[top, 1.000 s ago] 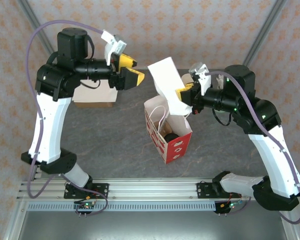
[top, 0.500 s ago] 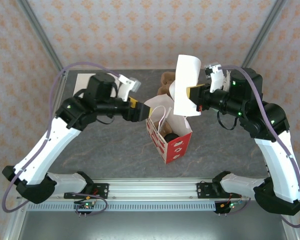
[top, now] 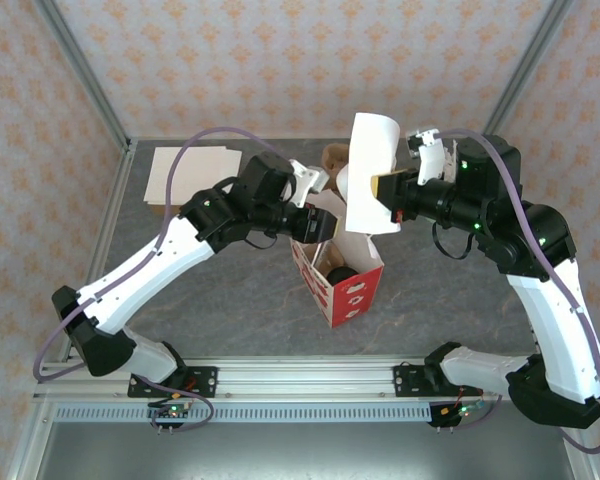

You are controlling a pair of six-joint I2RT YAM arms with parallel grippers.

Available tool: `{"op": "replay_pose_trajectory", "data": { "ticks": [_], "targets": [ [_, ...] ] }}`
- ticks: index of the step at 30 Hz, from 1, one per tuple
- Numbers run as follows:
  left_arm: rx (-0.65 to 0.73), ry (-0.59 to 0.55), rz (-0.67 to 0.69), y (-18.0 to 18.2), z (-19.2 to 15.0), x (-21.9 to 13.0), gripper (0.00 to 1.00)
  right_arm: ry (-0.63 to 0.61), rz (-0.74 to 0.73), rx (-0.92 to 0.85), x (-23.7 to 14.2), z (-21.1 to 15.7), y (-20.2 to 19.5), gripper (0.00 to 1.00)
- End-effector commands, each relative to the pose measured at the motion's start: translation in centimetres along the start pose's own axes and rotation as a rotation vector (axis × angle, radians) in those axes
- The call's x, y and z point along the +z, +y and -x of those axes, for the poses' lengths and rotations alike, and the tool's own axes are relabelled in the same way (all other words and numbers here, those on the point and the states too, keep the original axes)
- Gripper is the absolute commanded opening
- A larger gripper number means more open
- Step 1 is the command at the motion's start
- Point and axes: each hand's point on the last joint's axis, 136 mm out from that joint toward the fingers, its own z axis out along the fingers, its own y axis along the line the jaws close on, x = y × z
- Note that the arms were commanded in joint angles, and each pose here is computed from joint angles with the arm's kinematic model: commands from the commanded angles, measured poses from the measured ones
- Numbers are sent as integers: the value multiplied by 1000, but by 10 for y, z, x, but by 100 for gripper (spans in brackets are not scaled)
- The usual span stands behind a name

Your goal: Pack the takeout coffee

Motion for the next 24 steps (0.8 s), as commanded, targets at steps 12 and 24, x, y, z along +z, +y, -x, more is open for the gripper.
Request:
{"op": "replay_pose_trajectory", "data": {
  "ticks": [12, 24],
  "targets": [
    [41, -174, -8, -17, 22, -48, 0, 50, 120, 118, 13, -12, 18, 0],
    [29, -78, -105, -30, 8, -22, 45, 12, 30, 100, 7, -10, 3, 0]
  ]
}}
